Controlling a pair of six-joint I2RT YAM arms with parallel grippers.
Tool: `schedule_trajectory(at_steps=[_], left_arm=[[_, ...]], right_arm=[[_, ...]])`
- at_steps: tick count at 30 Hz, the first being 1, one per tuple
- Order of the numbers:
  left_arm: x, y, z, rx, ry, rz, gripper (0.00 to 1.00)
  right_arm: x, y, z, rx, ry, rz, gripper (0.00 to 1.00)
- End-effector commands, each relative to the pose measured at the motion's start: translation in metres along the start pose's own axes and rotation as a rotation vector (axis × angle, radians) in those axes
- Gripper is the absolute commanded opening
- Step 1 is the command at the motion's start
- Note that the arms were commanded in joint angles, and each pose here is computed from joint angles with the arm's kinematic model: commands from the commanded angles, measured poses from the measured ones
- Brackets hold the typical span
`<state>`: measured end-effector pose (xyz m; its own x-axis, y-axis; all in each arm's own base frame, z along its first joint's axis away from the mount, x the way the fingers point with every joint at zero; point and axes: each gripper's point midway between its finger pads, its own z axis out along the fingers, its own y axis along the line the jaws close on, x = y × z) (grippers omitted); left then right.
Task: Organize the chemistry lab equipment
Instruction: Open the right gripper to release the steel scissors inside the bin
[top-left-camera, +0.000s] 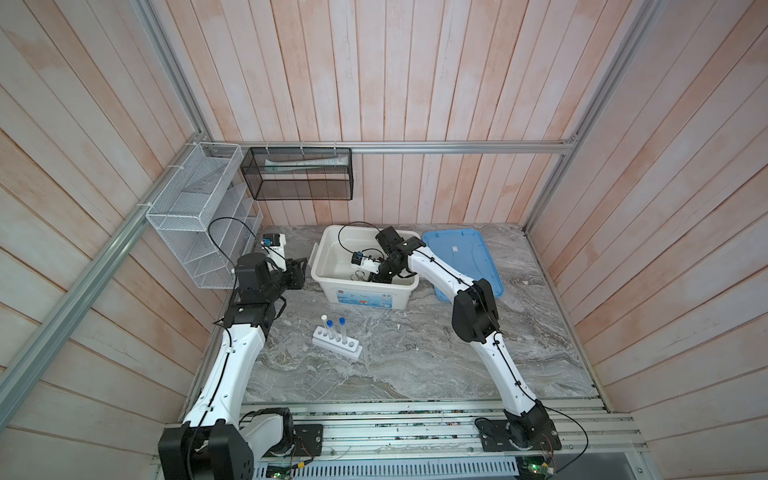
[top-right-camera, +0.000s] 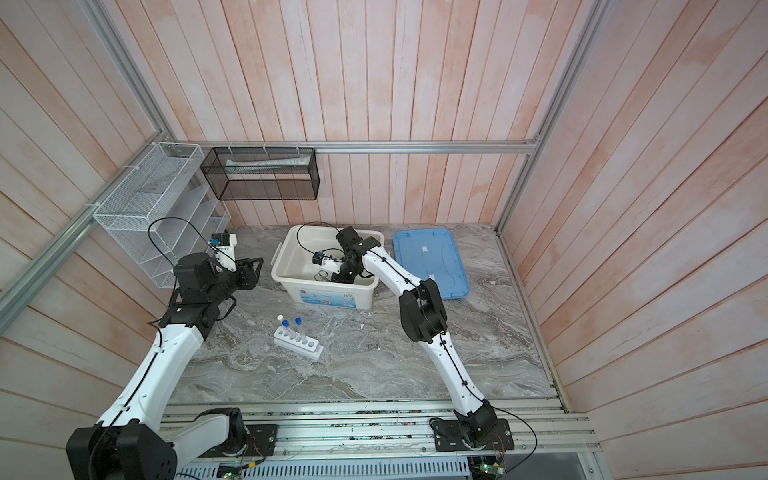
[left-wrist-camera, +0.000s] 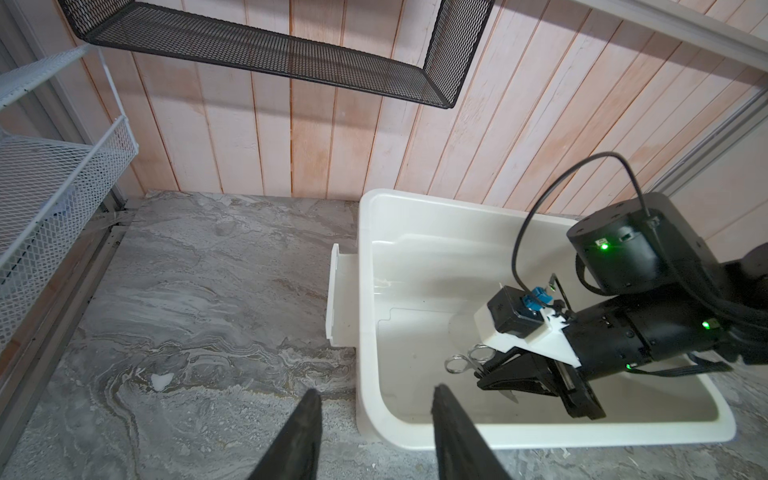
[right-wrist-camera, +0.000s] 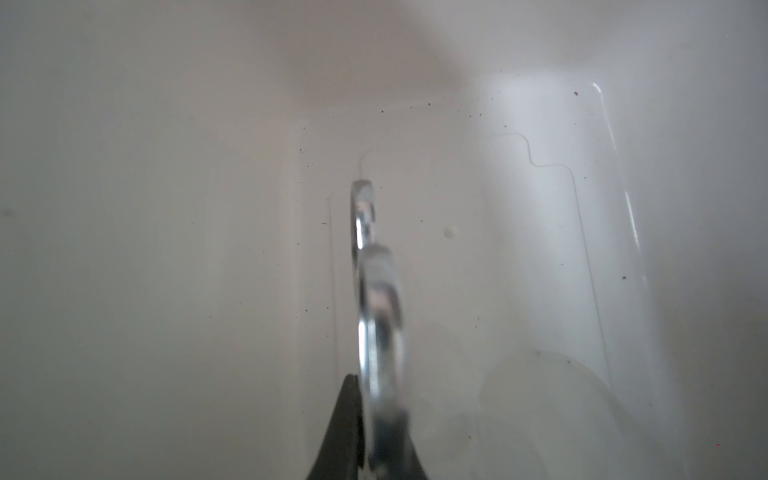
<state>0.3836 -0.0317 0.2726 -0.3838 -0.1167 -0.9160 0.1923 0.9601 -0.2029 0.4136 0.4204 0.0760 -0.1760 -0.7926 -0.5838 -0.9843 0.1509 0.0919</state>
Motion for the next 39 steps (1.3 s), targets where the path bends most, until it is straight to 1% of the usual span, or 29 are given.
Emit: schedule_trajectory(at_steps=[1, 12, 15, 22, 34, 39], left_arm=[[-0.001, 0.002, 0.001, 0.001, -0.006, -0.004, 0.45], [-0.001, 0.002, 0.0, -0.001, -0.006, 0.0, 0.45], [-0.001, 0.001, 0.0, 0.002, -0.006, 0.0, 0.45], [-0.001, -0.001, 0.001, 0.015, -0.006, 0.001, 0.45], [-0.002, -0.002, 0.001, 0.023, -0.01, 0.004, 0.45], [-0.002, -0.003, 0.001, 0.026, -0.01, 0.003, 0.45]], right_arm=[[0.013, -0.002, 0.019, -0.001, 0.036, -0.004, 0.0], [0.016, -0.005, 0.023, 0.017, 0.047, -0.006, 0.0], [0.016, -0.005, 0.023, 0.019, 0.047, -0.007, 0.04], [0.014, -0.006, 0.02, 0.028, 0.045, -0.011, 0.1], [0.015, -0.015, 0.017, 0.076, 0.06, -0.006, 0.18], [0.012, -0.018, 0.014, 0.094, 0.056, -0.009, 0.19]])
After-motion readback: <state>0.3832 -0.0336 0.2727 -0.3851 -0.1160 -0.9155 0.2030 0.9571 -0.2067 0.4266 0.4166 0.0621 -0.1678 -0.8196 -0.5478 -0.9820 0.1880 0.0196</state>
